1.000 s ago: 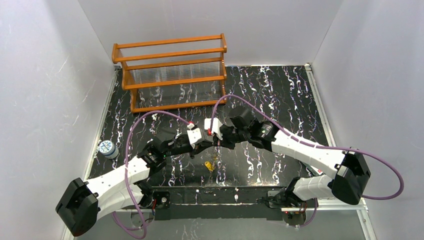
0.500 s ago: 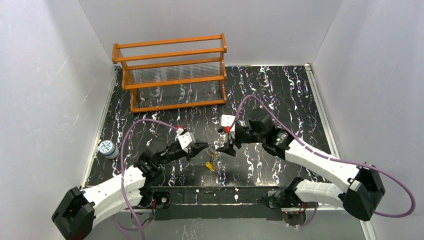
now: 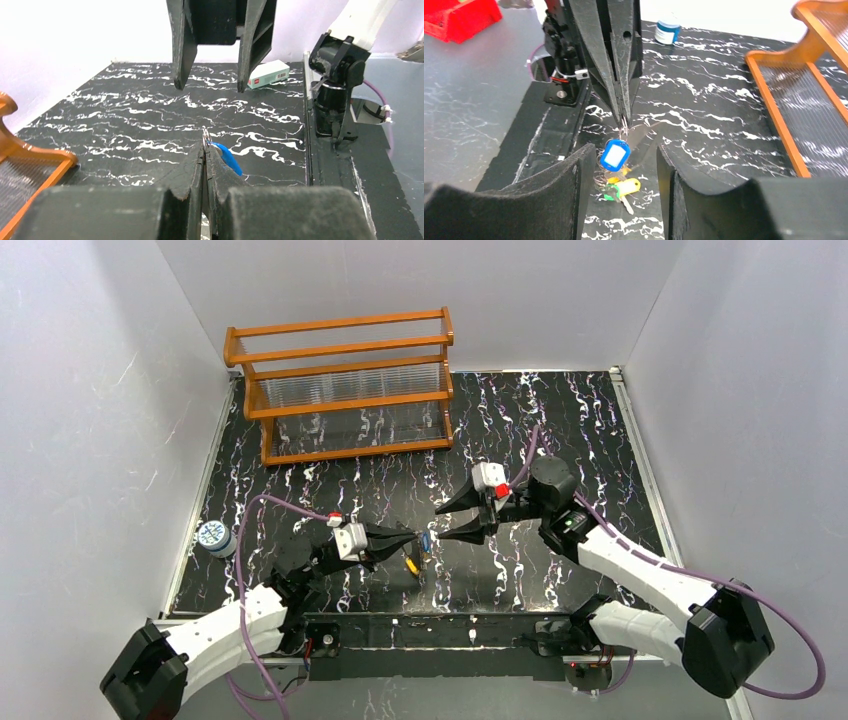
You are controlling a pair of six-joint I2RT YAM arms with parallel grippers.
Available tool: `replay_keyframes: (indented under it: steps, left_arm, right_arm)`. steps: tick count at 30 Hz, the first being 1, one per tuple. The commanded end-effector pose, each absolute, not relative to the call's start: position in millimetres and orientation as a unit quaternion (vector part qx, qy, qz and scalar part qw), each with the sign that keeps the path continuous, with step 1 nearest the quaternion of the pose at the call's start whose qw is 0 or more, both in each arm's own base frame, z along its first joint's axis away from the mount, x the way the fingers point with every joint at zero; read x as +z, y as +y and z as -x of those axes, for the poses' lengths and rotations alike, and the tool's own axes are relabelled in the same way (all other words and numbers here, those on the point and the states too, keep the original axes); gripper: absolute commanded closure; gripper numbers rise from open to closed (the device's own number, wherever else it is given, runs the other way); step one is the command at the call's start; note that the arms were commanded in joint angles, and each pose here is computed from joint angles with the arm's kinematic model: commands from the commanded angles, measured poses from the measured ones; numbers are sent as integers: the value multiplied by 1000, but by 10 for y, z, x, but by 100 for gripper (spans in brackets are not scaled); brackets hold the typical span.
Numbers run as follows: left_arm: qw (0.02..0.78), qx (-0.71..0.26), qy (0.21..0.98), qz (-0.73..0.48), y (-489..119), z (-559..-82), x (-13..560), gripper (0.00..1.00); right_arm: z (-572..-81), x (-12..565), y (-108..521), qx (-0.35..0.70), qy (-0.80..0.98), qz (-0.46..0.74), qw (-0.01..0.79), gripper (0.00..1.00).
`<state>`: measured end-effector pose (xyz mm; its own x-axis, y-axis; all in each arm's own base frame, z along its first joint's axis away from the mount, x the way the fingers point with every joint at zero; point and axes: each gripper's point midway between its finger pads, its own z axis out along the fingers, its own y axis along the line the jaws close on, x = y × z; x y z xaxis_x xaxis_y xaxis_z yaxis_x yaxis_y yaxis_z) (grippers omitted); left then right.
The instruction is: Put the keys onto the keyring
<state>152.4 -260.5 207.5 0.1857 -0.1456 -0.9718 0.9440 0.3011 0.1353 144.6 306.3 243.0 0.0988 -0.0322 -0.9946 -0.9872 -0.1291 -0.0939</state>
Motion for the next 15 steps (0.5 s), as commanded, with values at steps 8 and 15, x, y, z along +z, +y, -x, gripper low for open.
replay_keyframes:
  steps: [8, 15]
  left_arm:
    - [665, -455, 415, -423, -2649, -1357, 2362, 100]
    - [660, -457, 419, -425, -2665, -1362, 2333, 100]
  right_arm:
    - [-1377, 2533, 3198, 558, 425, 564, 436, 50]
    - [-1382, 2545, 3217, 568, 431, 556, 428, 49]
